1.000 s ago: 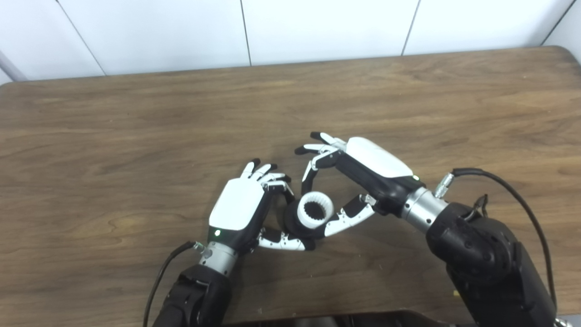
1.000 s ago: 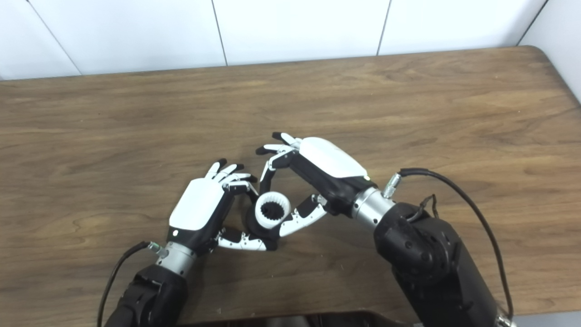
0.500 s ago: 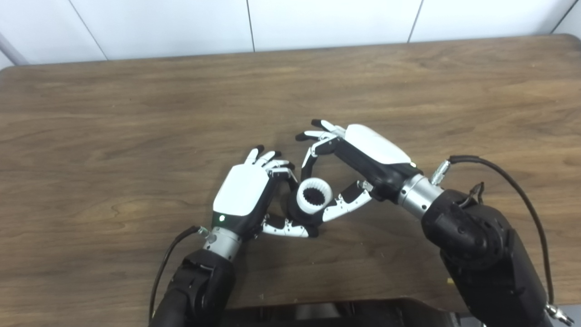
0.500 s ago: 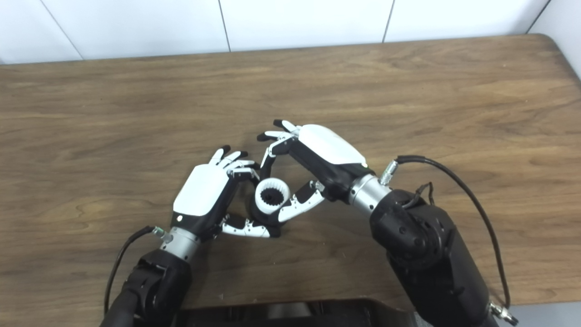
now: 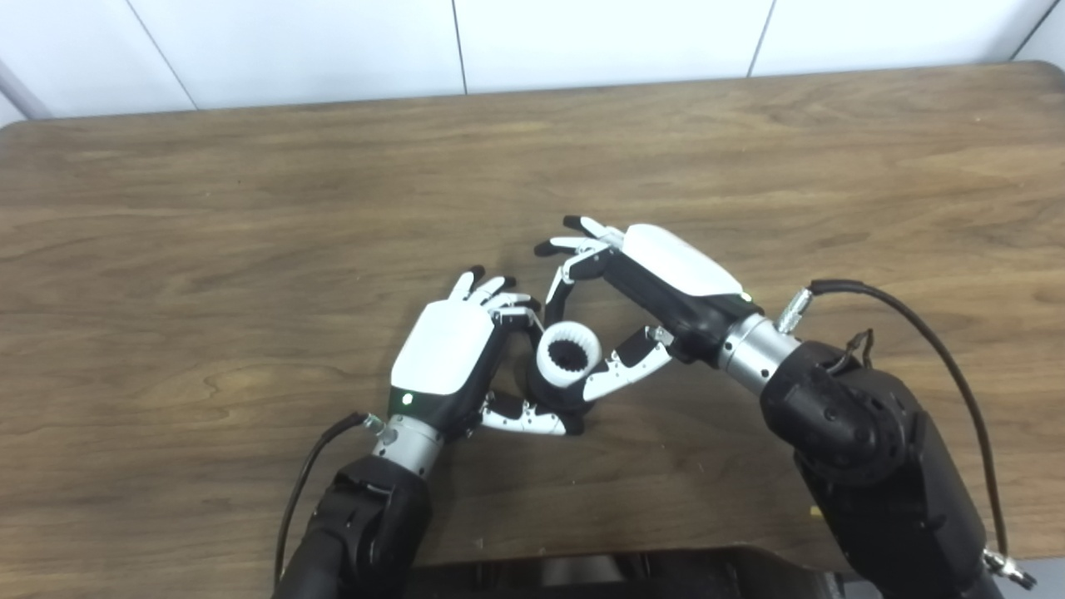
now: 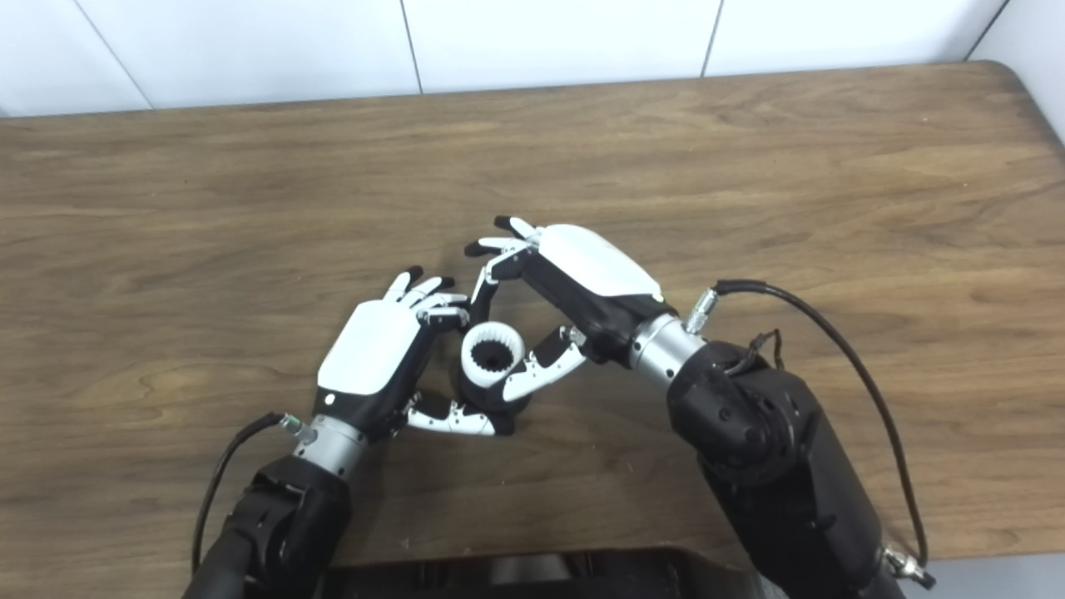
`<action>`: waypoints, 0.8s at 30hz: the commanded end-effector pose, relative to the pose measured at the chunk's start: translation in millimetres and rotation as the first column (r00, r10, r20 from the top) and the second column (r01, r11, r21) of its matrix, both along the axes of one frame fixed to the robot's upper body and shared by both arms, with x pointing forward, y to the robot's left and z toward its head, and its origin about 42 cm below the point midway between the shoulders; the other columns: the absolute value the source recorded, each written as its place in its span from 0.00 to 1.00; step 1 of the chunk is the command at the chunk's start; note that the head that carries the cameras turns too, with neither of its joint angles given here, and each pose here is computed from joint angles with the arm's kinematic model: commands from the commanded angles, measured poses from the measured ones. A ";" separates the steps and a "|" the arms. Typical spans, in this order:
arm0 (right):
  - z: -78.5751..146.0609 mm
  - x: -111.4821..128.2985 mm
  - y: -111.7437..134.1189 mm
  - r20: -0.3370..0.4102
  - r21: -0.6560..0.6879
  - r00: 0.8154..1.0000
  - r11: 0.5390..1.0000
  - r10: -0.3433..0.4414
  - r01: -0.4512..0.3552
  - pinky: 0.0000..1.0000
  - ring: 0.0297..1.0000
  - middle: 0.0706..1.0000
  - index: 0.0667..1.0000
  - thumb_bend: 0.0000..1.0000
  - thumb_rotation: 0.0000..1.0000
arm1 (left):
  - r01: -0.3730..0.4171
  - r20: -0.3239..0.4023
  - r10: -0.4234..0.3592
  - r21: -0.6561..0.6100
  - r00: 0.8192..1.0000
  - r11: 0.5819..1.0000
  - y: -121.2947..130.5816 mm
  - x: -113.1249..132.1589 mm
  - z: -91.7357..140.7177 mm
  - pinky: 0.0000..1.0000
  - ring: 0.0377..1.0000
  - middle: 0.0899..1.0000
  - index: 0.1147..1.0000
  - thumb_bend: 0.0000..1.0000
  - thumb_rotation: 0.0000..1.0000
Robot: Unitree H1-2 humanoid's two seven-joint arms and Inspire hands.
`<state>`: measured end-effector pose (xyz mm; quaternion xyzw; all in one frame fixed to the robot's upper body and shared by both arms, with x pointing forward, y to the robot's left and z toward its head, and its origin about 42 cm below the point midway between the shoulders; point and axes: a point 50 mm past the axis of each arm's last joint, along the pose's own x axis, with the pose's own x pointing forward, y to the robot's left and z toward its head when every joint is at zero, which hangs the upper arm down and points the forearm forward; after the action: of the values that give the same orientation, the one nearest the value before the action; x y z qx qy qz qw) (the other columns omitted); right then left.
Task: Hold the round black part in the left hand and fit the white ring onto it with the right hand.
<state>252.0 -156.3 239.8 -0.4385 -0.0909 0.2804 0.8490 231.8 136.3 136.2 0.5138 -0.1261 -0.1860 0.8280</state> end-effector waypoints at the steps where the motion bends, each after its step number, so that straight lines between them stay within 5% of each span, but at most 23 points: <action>1: 13.1 4.0 5.2 0.081 0.010 0.997 1.000 0.019 -0.019 1.00 1.00 0.88 0.45 0.52 0.14 | 0.016 -0.005 -0.016 0.012 1.000 1.000 -4.1 -2.5 2.8 1.00 0.90 0.76 0.42 0.52 0.06; 24: 8.1 6.4 3.4 0.071 -0.017 0.997 1.000 0.014 -0.013 1.00 1.00 0.88 0.45 0.52 0.14 | 0.021 -0.005 -0.021 0.007 1.000 1.000 -3.8 -2.4 4.0 1.00 0.90 0.76 0.42 0.52 0.06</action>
<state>255.3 -153.2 234.6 -0.4498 -0.0819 0.2835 0.8430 231.4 134.9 137.2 0.5146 -0.1230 -0.1858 0.8280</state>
